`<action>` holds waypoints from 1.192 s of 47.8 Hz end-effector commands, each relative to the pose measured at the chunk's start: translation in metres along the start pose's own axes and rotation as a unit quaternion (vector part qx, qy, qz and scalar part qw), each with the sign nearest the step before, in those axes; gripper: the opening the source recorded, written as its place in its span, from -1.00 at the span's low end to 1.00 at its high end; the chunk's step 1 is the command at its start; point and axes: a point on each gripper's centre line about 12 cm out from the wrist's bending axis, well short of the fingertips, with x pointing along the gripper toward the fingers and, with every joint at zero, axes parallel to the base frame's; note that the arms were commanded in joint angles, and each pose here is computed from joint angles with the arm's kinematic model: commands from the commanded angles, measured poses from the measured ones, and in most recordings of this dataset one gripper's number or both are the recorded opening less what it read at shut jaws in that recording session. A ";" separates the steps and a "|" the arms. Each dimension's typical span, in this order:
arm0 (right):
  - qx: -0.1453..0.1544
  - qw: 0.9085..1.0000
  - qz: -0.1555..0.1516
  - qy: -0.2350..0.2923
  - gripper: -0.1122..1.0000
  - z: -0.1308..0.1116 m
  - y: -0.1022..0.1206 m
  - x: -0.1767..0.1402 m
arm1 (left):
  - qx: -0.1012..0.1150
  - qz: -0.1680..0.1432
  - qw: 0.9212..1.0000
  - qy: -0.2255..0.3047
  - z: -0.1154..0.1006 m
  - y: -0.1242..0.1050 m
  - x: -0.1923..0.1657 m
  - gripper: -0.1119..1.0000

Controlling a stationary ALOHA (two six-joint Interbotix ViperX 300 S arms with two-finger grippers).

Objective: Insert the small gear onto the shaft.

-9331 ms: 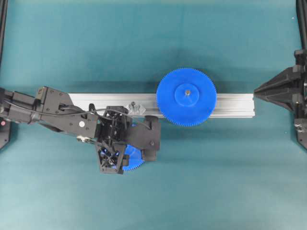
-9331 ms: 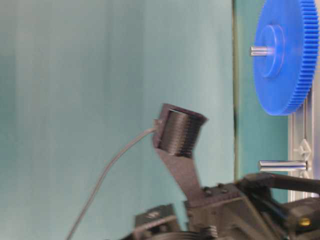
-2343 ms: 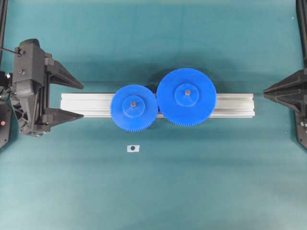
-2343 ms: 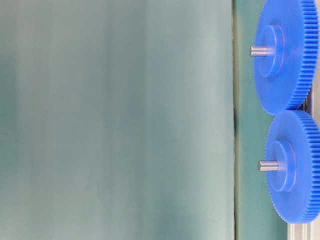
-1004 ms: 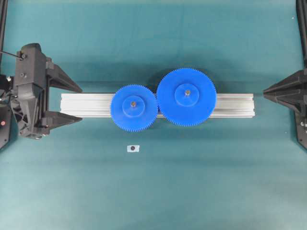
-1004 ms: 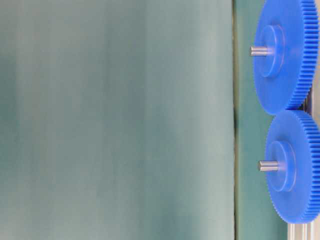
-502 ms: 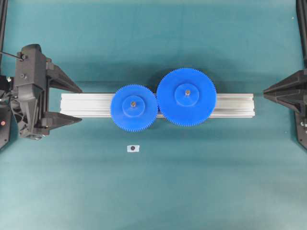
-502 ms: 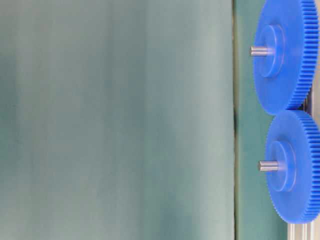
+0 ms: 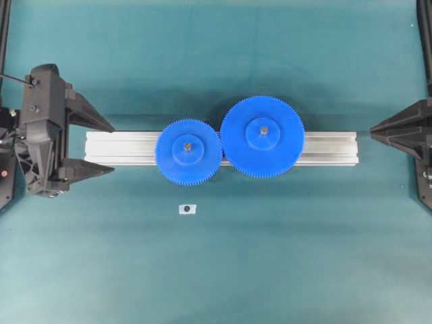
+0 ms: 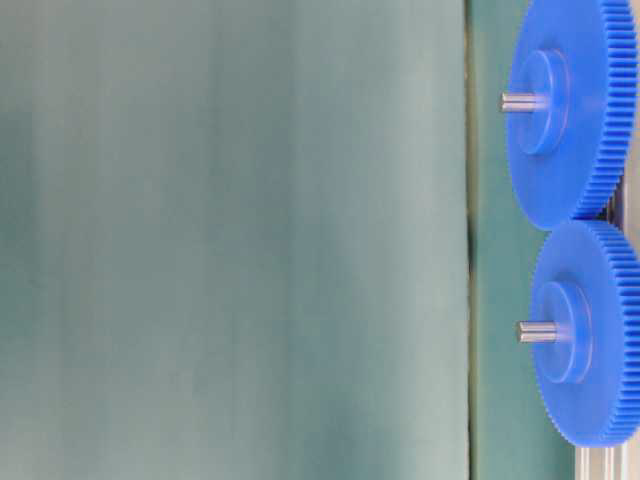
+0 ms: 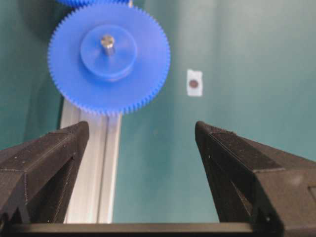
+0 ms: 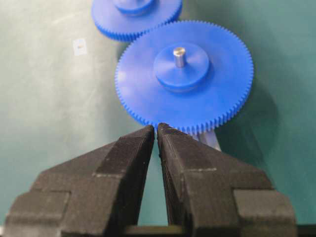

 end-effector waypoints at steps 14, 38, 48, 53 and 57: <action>0.004 1.000 -0.001 -0.003 -0.31 0.003 0.000 0.001 | 0.000 -0.001 1.000 -0.009 0.004 -0.001 -0.003 0.75; 0.004 1.000 -0.001 -0.006 -0.31 0.002 0.000 0.001 | -0.003 -0.001 1.000 -0.009 0.003 -0.001 -0.002 0.75; 0.004 1.000 0.000 -0.012 -0.31 0.002 0.000 0.002 | -0.002 -0.001 1.000 -0.007 0.002 -0.001 -0.002 0.75; 0.004 1.000 0.000 -0.012 -0.31 0.002 0.000 0.002 | -0.001 -0.002 1.000 -0.009 0.002 -0.001 -0.002 0.75; 0.004 1.000 0.000 -0.012 -0.31 0.002 0.000 0.002 | -0.001 -0.003 1.000 -0.015 0.004 -0.001 -0.002 0.75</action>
